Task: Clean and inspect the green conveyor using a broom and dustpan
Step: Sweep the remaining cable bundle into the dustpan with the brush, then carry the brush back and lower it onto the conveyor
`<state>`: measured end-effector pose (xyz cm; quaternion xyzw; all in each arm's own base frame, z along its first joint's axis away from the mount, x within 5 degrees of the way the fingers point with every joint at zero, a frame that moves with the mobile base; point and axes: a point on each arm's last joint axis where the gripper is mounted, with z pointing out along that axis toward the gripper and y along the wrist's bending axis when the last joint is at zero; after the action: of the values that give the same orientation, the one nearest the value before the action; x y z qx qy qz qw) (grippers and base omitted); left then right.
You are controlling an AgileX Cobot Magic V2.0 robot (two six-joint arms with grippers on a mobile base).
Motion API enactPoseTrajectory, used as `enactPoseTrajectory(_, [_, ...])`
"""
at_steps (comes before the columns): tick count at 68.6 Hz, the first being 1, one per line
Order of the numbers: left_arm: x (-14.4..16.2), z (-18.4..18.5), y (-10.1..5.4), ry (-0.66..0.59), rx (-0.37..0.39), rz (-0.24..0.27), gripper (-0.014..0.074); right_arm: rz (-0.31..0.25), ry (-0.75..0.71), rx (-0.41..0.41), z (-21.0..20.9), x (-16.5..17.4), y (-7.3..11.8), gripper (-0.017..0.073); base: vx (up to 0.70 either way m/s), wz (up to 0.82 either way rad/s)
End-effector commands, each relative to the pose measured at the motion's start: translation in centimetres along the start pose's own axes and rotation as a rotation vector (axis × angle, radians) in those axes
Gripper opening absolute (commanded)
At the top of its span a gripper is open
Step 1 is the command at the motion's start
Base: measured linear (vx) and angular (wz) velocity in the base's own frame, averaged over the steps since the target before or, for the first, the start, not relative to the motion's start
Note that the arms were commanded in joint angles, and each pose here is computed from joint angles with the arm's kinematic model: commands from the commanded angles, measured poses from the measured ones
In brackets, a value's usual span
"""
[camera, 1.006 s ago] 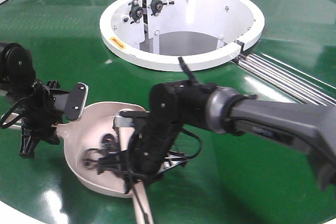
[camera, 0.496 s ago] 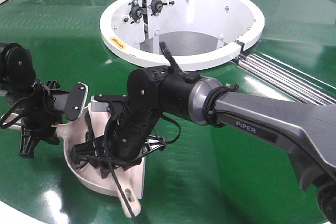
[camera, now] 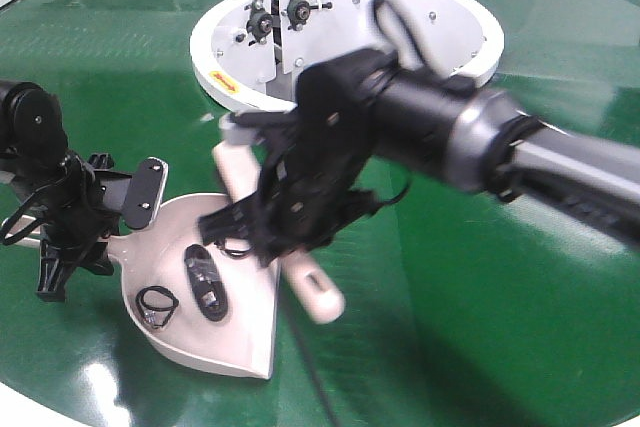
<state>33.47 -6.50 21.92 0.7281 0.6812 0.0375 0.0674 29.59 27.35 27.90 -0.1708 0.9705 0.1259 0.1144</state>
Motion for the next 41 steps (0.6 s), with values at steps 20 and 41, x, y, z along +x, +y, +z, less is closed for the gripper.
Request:
enactPoseTrajectory(20, [-0.5,-2.0,0.3,-0.023,-0.07,0.004,-0.0007,-0.001,-0.2,0.05,-9.5,-0.8,-6.3,-0.0002,0.0,0.0])
enactPoseTrajectory(41, [-0.5,-2.0,0.3,-0.023,-0.07,0.004,-0.0007,0.027,-0.24,0.126,-13.8,0.1,-12.1,-0.0002,0.0,0.0])
